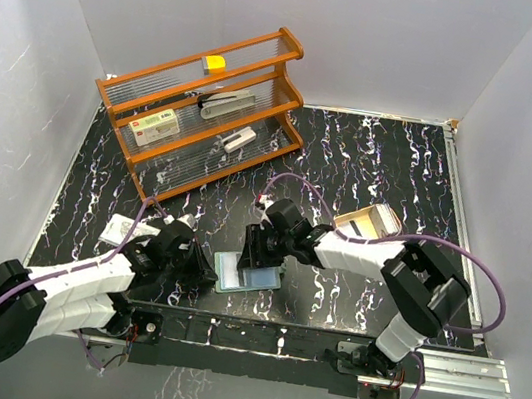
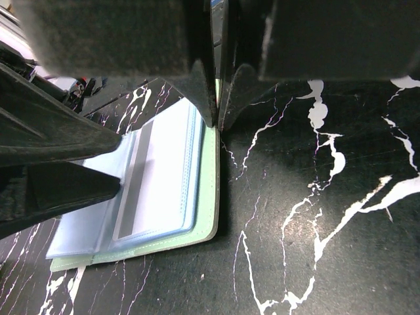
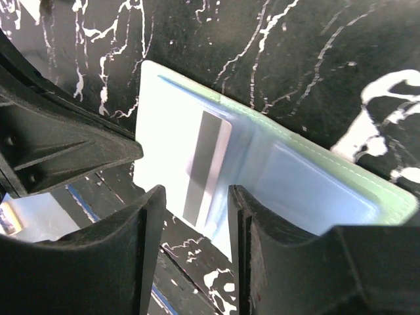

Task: Put the credit cards into the card holder
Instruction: Insert the credit card into the card holder, then pick up the credit card from the storage box.

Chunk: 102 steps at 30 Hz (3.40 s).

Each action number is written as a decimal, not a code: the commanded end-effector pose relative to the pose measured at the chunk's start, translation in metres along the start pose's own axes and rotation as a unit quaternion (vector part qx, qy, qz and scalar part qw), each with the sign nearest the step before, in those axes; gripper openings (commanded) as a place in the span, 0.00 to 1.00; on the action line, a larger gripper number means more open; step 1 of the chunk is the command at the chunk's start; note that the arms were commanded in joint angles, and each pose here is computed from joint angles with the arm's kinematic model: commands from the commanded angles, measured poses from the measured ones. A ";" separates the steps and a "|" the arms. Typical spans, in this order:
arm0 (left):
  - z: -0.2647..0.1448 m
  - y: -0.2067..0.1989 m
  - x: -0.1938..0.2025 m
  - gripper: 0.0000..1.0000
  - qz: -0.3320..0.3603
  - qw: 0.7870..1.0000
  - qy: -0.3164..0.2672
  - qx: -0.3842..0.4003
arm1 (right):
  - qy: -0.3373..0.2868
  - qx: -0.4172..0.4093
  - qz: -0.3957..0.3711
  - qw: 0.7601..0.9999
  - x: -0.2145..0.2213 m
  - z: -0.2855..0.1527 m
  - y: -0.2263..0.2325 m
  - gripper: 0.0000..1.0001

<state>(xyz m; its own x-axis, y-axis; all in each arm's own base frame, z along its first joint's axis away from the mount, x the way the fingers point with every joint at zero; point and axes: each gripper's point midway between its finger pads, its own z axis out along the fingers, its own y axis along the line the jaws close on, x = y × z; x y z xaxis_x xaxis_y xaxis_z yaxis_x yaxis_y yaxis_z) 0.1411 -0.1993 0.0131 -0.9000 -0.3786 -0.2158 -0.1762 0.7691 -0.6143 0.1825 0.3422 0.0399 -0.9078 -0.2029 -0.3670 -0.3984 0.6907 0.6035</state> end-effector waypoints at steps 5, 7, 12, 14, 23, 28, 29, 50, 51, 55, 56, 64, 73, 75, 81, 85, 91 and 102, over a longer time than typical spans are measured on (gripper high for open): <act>0.000 -0.009 -0.005 0.00 0.031 0.999 0.008 -0.008 | -0.036 0.070 -0.099 0.992 -0.043 -0.043 -0.002 0.51; 0.001 -0.010 -0.003 0.00 0.039 0.999 0.017 -0.006 | -0.046 0.101 -0.116 0.987 -0.057 -0.054 -0.010 0.51; 0.006 -0.017 -0.001 0.00 0.050 0.998 0.030 0.004 | -0.066 0.158 -0.143 0.975 -0.091 -0.080 -0.030 0.55; 0.007 -0.020 -0.001 0.00 0.052 0.998 0.034 0.009 | -0.063 0.197 -0.140 0.968 -0.100 -0.091 -0.047 0.57; 0.008 -0.010 -0.004 0.00 0.048 0.998 0.024 -0.016 | -0.069 0.375 -0.133 0.915 -0.124 -0.156 -0.122 0.64; 0.004 -0.007 -0.011 0.00 0.051 0.998 0.009 -0.036 | -0.066 0.469 -0.105 0.875 -0.126 -0.189 -0.157 0.65; 0.003 -0.006 -0.013 0.00 0.051 0.998 0.006 -0.041 | -0.060 0.488 -0.105 0.865 -0.125 -0.194 -0.163 0.65; -0.018 -0.040 -0.011 0.54 0.119 0.992 0.027 0.026 | 0.011 0.661 -0.029 0.750 -0.113 -0.255 -0.261 0.71; -0.018 -0.039 -0.011 0.54 0.118 0.992 0.027 0.026 | 0.014 0.663 -0.030 0.748 -0.113 -0.255 -0.264 0.71; -0.019 -0.038 -0.009 0.55 0.112 0.993 0.024 0.032 | 0.029 0.671 -0.023 0.741 -0.110 -0.255 -0.278 0.70; -0.019 -0.038 -0.010 0.56 0.111 0.993 0.022 0.035 | 0.032 0.670 -0.022 0.741 -0.109 -0.254 -0.280 0.69; -0.021 -0.036 -0.012 0.57 0.105 0.994 0.012 0.029 | 0.044 0.683 -0.025 0.729 -0.108 -0.257 -0.290 0.65; -0.020 -0.032 -0.012 0.59 0.105 0.994 0.011 0.020 | 0.039 0.683 -0.024 0.729 -0.110 -0.261 -0.292 0.52; -0.020 -0.031 -0.011 0.59 0.105 0.994 0.013 0.018 | 0.037 0.681 -0.024 0.731 -0.111 -0.261 -0.291 0.49; -0.020 -0.030 -0.011 0.59 0.104 0.994 0.011 0.020 | 0.034 0.677 -0.024 0.735 -0.113 -0.262 -0.289 0.42; -0.020 -0.030 -0.011 0.59 0.103 0.994 0.012 0.019 | 0.033 0.675 -0.023 0.737 -0.113 -0.262 -0.288 0.37; -0.021 -0.030 -0.010 0.60 0.102 0.994 0.012 0.019 | 0.026 0.673 -0.022 0.739 -0.118 -0.265 -0.285 0.32; -0.023 -0.030 -0.010 0.60 0.096 0.995 0.011 0.021 | 0.020 0.664 -0.021 0.747 -0.121 -0.266 -0.279 0.18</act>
<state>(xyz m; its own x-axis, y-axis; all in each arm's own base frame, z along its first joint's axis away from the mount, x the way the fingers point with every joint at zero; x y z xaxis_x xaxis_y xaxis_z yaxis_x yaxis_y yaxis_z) 0.1499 -0.2105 0.0519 -0.9233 -0.2056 -0.3243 0.0297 0.8039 -0.5940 0.3540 -0.0105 0.0778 -0.9352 -0.2615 -0.2386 -0.0415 0.7504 -0.6596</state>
